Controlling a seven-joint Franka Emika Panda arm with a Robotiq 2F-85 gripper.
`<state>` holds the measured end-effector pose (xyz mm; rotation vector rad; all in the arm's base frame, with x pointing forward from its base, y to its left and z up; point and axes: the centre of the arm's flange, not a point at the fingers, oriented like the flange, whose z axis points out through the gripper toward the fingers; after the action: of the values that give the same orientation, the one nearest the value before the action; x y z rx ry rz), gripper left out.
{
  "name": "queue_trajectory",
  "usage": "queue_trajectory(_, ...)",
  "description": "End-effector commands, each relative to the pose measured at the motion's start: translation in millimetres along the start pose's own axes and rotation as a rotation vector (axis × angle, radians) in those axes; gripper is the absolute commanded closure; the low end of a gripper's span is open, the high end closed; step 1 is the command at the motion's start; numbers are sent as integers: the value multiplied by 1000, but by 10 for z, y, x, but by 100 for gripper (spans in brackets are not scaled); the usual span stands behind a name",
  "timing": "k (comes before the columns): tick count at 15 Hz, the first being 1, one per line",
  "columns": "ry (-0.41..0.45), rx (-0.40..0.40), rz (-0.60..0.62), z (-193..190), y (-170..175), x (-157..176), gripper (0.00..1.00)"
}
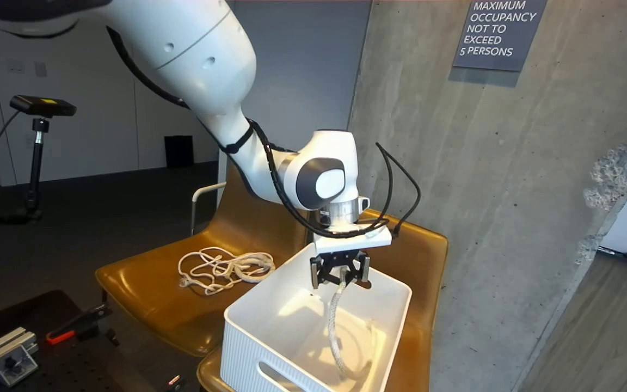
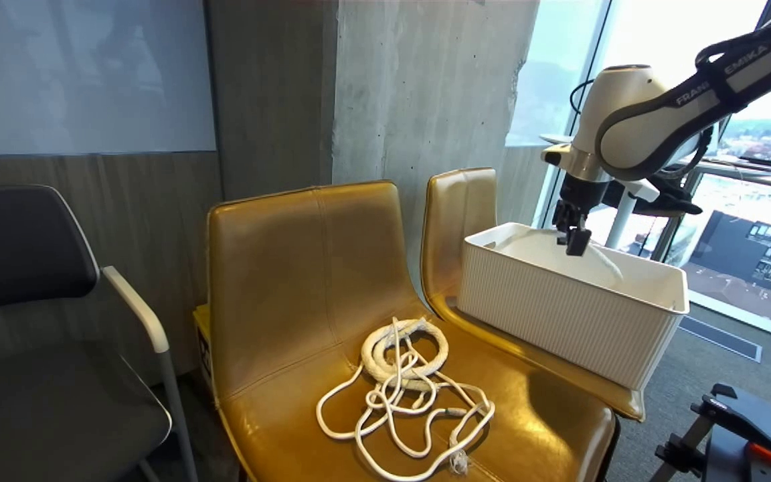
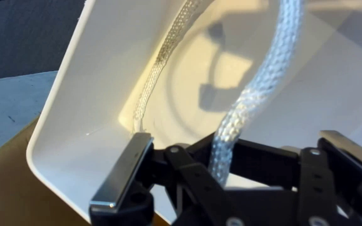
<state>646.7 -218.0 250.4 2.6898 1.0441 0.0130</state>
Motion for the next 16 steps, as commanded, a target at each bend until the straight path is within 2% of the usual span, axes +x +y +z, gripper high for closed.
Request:
queue_trajectory(1,-6,-64,-91,-819,-419,61,100)
queue_trajectory(4,4,-127,-157,-1320,-833,421,100)
queue_trajectory(6,16,-156,-190,-1571,-1173,779,100)
queue_trajectory(16,63,-294,-374,-2628,-3253,2875,100)
